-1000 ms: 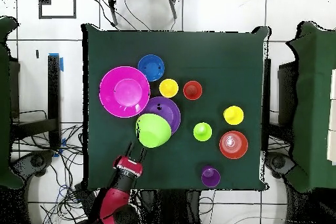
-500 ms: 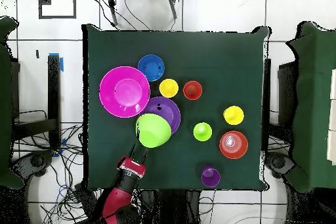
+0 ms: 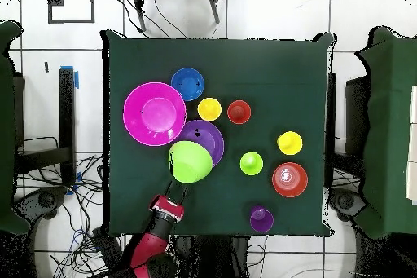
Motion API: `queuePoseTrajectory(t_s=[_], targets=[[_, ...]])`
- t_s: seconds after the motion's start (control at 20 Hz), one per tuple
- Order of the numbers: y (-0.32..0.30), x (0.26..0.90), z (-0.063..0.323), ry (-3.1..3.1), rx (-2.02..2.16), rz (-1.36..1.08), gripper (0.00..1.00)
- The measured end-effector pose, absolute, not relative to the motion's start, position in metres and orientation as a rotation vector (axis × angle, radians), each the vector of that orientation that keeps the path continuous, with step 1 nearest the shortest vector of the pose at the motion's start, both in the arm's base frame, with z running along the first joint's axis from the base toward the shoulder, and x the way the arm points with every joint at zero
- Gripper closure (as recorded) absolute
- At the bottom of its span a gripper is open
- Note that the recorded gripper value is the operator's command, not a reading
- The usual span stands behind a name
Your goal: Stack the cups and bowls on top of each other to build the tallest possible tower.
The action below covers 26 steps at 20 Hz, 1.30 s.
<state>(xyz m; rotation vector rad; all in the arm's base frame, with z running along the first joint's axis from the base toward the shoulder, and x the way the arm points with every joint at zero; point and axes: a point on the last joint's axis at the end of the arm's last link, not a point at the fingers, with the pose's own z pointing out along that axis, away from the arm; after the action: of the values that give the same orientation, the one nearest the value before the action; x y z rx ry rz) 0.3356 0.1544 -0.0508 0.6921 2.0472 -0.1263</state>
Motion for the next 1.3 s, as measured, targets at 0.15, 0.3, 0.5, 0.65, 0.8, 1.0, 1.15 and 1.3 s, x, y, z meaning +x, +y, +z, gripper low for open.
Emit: queuePoseTrajectory(t_s=[0.15, 0.3, 0.5, 0.65, 0.8, 1.0, 1.15, 1.3], targets=[[0.152, 0.340, -0.057, 2.050, 0.691, -0.128, 0.00], [0.152, 0.343, -0.060, 2.049, 0.693, -0.124, 0.00], [0.154, 0.348, -0.065, 2.055, 0.689, -0.113, 0.00], [0.154, 0.351, -0.070, 2.067, 0.683, -0.109, 0.00], [0.153, 0.353, -0.073, 2.076, 0.683, -0.108, 0.00], [0.151, 0.357, -0.074, 2.078, 0.689, -0.104, 0.00], [0.151, 0.358, -0.075, 2.078, 0.690, -0.104, 0.00], [0.152, 0.358, -0.074, 2.078, 0.690, -0.102, 0.00]])
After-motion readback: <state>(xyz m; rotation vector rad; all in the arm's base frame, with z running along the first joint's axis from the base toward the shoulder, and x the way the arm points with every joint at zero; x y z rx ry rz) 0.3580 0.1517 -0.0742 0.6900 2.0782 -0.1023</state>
